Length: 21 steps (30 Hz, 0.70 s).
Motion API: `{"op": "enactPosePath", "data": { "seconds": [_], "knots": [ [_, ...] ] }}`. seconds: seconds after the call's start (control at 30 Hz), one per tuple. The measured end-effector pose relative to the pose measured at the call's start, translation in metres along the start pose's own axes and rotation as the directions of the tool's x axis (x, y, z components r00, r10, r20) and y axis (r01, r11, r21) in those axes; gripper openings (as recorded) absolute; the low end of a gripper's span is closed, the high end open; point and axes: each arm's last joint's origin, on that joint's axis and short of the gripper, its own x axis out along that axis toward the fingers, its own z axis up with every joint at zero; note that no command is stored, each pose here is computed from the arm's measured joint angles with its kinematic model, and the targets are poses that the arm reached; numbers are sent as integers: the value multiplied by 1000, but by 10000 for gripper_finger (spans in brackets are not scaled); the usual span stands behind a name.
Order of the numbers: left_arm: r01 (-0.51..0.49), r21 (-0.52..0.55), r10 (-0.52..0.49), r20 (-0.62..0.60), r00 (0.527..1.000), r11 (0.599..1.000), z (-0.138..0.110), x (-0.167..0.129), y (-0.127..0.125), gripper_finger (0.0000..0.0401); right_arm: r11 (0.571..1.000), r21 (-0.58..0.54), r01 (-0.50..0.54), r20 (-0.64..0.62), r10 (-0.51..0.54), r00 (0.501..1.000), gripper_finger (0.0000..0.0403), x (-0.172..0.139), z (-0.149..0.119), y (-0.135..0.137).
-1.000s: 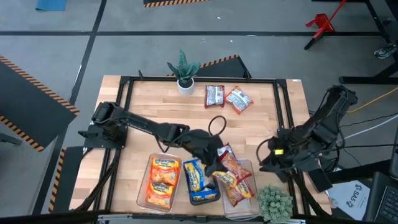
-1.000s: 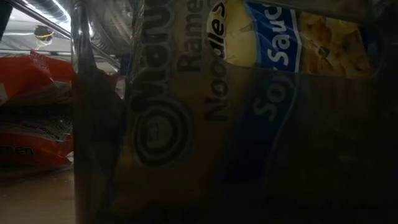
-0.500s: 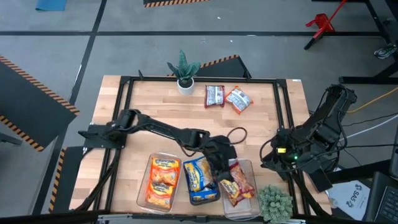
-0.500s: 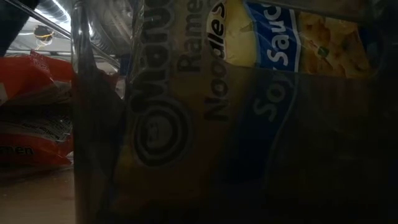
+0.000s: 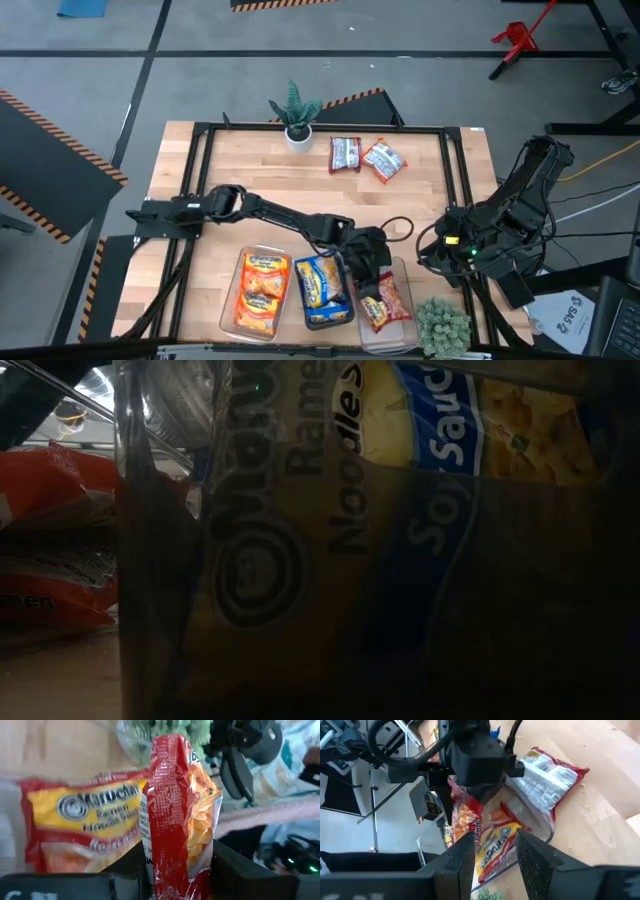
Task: Sort Maruchan noodles
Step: Put the red noodle pack into the right transparent bin
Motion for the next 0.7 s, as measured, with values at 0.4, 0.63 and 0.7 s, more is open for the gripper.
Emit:
{"op": "enactPosePath", "data": {
  "seconds": [0.4,0.63,0.7],
  "knots": [
    [-50,91,50,1,999,995,-4,7,10,197,998,-45,47,39,-45,998,127,0,1,-4],
    [7,7,-6,-27,1000,1000,7,-4,20,216,994,-72,82,45,-79,996,127,0,0,-7],
    [42,-16,-43,-39,998,999,12,-11,23,216,993,-87,84,45,-80,996,127,0,0,-7]
  ]
}}
